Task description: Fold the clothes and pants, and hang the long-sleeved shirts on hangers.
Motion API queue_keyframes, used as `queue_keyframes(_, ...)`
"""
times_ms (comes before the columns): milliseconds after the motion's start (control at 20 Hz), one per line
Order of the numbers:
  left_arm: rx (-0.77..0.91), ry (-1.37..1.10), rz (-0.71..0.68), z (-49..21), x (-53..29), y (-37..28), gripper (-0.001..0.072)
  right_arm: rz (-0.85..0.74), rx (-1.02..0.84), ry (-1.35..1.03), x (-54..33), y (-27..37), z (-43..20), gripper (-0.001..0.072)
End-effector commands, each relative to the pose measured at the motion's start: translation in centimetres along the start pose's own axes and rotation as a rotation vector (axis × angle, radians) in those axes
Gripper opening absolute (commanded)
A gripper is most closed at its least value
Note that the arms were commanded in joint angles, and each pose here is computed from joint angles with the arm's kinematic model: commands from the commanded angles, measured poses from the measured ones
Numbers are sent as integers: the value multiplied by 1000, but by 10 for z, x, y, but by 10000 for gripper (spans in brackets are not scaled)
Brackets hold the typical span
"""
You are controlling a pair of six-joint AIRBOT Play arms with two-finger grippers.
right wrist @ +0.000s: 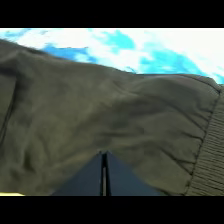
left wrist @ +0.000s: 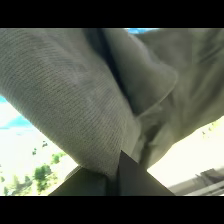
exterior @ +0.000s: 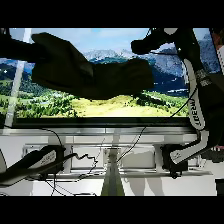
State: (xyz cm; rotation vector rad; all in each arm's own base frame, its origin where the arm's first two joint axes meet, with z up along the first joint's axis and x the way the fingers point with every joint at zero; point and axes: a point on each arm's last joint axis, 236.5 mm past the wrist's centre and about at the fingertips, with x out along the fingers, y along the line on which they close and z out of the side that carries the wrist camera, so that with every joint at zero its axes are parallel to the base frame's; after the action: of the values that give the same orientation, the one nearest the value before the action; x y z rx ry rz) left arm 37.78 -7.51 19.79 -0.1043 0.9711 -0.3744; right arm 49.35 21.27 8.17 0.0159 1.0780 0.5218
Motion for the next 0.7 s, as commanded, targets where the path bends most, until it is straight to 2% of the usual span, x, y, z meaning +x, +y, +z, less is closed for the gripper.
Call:
queue_keyframes(0,-6,-37,37,3,-29,-4,16,62,-65,18,11,50,-6,31)
queue_keyframes(100,-10,-37,36,3,-29,-4,17,88,-102,8,25,79,-9,31)
queue_keyframes(250,-12,-33,36,3,-27,-3,17,135,-58,-20,66,130,-19,30)
queue_keyframes(400,-13,-40,29,5,-27,-4,18,250,-27,6,116,201,-47,30)
queue_keyframes(550,-26,-57,-48,12,-21,-20,18,307,-80,14,153,261,-80,30)
queue_keyframes(650,-46,-45,-141,15,-11,-37,18,290,-140,8,159,273,-89,30)
